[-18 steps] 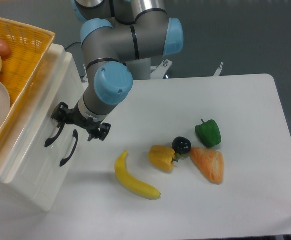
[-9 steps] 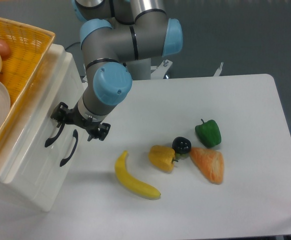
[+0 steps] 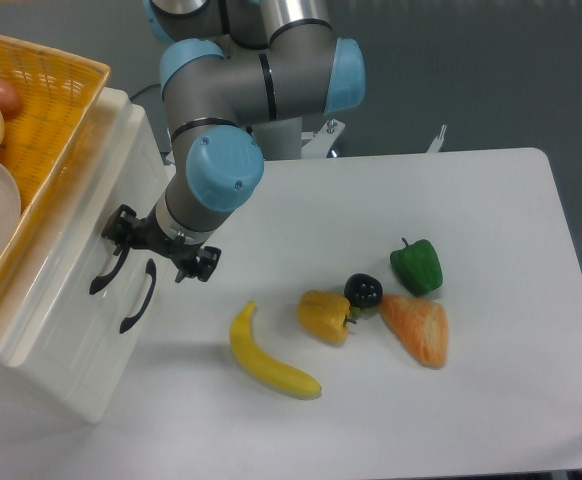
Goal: Slide open the top white drawer
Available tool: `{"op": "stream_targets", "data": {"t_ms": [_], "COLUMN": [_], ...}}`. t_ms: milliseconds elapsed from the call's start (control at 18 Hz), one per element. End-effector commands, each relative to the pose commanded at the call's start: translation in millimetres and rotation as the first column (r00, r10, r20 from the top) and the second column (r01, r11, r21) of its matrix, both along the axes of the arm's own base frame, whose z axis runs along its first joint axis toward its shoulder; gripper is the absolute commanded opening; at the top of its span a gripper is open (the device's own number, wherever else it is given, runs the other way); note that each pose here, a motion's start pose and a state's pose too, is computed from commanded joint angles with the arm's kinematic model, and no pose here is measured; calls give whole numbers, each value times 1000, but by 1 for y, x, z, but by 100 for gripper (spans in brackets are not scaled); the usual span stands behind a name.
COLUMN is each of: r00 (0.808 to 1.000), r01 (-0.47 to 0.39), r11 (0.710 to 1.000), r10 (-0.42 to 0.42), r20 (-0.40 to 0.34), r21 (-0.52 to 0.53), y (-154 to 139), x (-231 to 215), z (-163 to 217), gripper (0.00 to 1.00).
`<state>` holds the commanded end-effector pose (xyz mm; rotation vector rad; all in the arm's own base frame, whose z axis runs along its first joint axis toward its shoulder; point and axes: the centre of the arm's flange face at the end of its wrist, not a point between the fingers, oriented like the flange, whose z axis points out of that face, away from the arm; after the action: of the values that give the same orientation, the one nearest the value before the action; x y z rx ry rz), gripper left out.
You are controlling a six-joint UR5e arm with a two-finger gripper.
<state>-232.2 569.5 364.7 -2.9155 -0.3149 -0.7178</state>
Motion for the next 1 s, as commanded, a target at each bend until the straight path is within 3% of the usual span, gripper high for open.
{"op": "stream_targets", "data": {"t_ms": [1000], "r00": [1000], "r01": [14], "r11": [1000], "r10": [-14], "r20": [0], "r21": [-2], "y": [5], "x": [6], "z": [-4], "gripper": [100]}}
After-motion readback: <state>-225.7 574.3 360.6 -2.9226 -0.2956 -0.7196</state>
